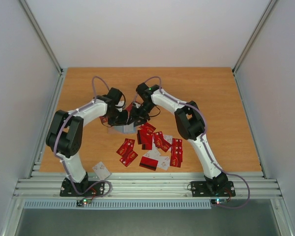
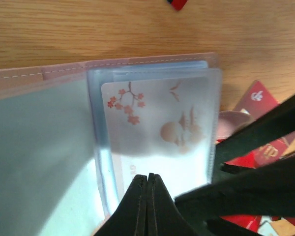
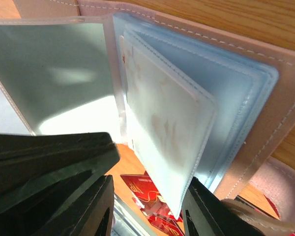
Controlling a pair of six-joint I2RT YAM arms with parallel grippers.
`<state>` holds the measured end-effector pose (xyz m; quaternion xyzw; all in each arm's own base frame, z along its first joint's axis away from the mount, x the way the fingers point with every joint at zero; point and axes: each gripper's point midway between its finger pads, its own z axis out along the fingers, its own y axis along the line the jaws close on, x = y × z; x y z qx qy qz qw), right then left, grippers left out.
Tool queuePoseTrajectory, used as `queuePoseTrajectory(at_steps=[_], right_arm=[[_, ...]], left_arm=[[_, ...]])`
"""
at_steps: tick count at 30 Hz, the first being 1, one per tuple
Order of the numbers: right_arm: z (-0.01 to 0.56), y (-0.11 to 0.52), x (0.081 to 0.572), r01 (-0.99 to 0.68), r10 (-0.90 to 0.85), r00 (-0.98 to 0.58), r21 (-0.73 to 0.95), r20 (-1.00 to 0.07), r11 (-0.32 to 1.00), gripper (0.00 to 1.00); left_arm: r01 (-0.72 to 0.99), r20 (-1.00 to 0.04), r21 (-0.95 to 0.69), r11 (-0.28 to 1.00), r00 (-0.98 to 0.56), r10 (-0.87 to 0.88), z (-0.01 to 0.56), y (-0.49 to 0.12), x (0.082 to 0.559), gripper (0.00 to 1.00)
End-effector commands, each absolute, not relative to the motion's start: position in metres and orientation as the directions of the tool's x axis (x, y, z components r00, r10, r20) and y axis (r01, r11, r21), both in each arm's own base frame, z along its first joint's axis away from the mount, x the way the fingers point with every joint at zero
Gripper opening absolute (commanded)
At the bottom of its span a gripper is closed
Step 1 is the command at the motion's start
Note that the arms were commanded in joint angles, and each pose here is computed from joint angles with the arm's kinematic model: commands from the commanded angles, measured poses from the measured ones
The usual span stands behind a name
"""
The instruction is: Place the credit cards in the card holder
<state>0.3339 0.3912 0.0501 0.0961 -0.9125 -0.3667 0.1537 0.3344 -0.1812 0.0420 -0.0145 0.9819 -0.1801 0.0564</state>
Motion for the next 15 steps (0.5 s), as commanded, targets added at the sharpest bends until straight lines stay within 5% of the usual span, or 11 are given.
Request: queuePoseTrajectory(at_steps=[1, 15], right_arm=[[0.07, 0.405, 0.334, -0.101, -0.317, -0.935, 0.736, 0.16, 0.669, 0.39], [0.081, 0.423, 0.336, -0.093, -0.303, -0.942, 0.756, 0.144, 0.648, 0.39]], left_arm=[[-0.02, -0.143, -0.401, 0.916, -0.986, -0.084, 0.07, -0.182, 0.338, 0.0], [-0.104, -0.207, -0.399, 0.911, -0.958, -0.2, 0.12, -0.137, 0.329, 0.01]])
